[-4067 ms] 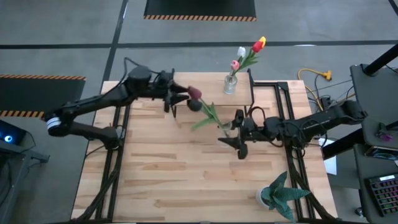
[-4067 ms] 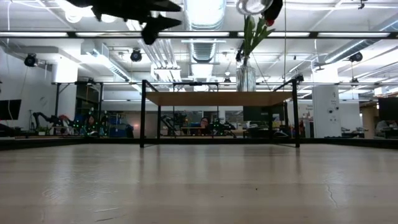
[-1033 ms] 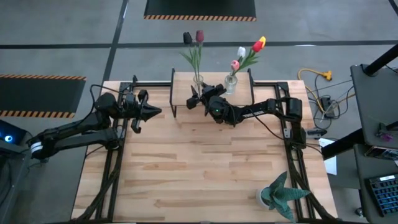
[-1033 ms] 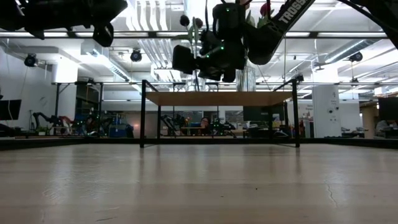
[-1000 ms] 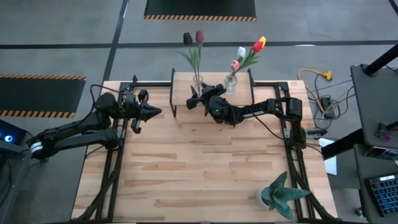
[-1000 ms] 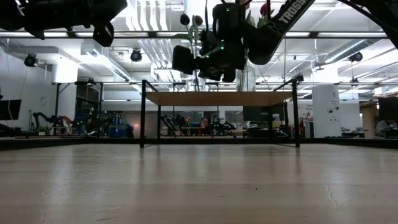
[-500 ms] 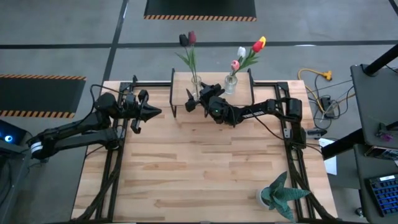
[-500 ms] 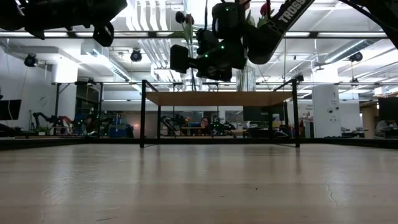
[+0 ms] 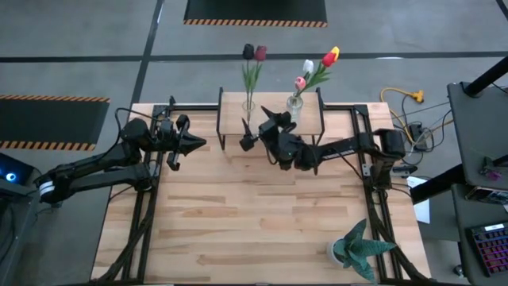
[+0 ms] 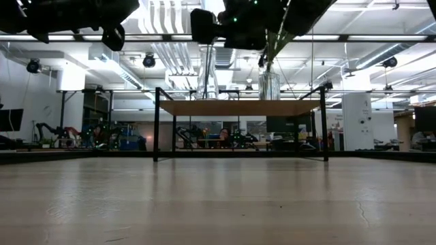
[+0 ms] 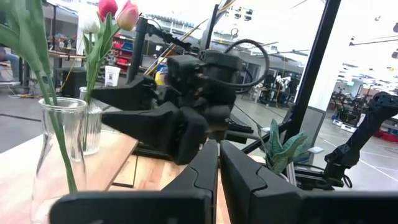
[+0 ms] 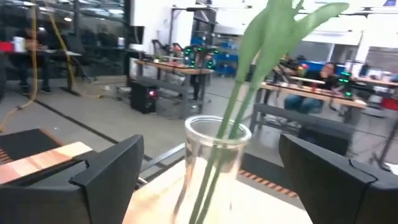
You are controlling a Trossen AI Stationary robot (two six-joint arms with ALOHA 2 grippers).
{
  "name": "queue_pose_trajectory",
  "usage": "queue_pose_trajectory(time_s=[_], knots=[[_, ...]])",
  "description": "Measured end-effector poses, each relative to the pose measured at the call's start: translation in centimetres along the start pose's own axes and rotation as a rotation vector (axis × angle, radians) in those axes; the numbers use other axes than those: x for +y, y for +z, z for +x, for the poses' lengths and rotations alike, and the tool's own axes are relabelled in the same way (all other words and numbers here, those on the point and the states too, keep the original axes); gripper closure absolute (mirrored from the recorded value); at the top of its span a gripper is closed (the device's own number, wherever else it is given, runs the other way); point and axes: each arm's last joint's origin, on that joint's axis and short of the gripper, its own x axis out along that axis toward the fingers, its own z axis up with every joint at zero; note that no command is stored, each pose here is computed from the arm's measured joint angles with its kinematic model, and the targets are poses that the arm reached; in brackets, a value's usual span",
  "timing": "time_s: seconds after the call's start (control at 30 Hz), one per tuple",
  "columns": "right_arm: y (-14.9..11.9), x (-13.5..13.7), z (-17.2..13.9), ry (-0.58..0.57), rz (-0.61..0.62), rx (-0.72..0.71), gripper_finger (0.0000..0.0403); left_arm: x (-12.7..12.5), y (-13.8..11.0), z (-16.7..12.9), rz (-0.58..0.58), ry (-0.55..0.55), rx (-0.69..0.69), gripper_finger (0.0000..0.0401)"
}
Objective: Pick and place flowers into a vace then onto a shelf
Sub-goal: Return to Home Position
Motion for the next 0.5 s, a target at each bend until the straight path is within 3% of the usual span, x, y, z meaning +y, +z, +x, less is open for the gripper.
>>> queue_pose_trajectory(time_s=[0.13,0.3,0.4,0.5], knots=[[-0.1,-0.2,-1.0,-0.067,-0.025,0.031,0.0039,0.0,0.0,0.0,0.000,0.000,0.000,0.0401],[1.0,-0.4,-3.5,-0.024,-0.001,0.059,0.0039,0.0,0.0,0.0,0.000,0.000,-0.001,0.0401],[2.1,-0.8,-5.9,0.158,0.051,0.081,0.0040,-0.1,0.1,-0.1,0.002,-0.001,-0.005,0.0401],[3.3,-1.9,-7.6,0.500,0.179,0.121,0.0051,-0.2,0.2,-0.2,0.007,-0.003,-0.012,0.0401]])
